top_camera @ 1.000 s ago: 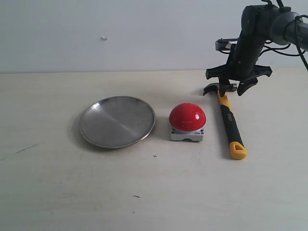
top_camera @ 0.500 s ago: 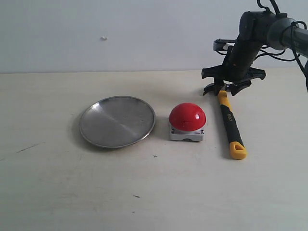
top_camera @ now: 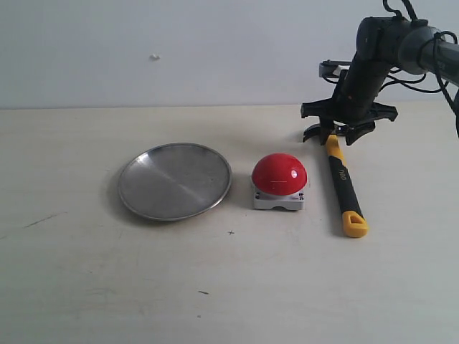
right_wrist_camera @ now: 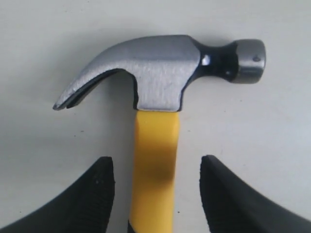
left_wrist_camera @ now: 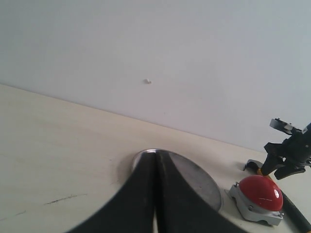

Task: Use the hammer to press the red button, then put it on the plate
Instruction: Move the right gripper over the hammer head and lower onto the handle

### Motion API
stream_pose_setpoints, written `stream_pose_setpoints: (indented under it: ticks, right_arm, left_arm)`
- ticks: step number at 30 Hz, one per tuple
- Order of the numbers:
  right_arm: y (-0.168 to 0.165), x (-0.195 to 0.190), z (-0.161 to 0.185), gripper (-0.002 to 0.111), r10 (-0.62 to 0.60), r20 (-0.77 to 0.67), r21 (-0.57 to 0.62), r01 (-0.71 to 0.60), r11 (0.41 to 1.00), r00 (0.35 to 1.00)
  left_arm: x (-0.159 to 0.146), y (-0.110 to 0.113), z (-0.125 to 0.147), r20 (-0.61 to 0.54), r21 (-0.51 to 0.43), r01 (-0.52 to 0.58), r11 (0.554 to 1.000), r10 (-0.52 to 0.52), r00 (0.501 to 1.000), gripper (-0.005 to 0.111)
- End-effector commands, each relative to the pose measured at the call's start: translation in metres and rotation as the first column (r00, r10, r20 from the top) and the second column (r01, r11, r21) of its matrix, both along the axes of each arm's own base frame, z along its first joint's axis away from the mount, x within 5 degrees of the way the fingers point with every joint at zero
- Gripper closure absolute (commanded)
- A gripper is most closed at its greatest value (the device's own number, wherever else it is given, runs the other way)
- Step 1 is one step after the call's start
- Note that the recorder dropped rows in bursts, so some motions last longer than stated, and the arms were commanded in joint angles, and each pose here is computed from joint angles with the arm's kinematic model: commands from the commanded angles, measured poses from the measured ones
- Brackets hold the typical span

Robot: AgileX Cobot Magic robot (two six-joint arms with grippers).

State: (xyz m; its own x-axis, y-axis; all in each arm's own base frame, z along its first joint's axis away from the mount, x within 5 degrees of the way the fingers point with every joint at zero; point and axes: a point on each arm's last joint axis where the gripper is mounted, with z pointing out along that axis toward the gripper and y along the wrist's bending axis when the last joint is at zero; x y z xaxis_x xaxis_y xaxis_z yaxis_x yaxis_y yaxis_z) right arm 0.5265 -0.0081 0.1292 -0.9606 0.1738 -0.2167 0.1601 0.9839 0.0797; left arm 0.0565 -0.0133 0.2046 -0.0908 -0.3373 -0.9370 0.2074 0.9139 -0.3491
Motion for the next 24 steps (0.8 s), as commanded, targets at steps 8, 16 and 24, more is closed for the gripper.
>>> stream_pose_setpoints:
  ticks: [8,16,24]
  right_arm:
    - [-0.006,0.0,0.003,0.055,0.081,-0.004,-0.093,-0.082,0.992,0.997]
    - [0.005,-0.007,0.002,0.055,0.04,-0.074,0.0,-0.04,0.999,0.996]
    - [0.005,0.003,0.028,0.055,0.04,0.021,-0.014,-0.04,0.999,0.999]
  left_arm:
    - [-0.001,0.0,0.0,0.004,-0.007,-0.001,1.0,0.001,1.0,0.107]
    - [-0.001,0.0,0.0,0.004,-0.007,-0.001,1.0,0.001,1.0,0.107]
    - [-0.001,0.0,0.0,0.004,-0.007,-0.001,1.0,0.001,1.0,0.107]
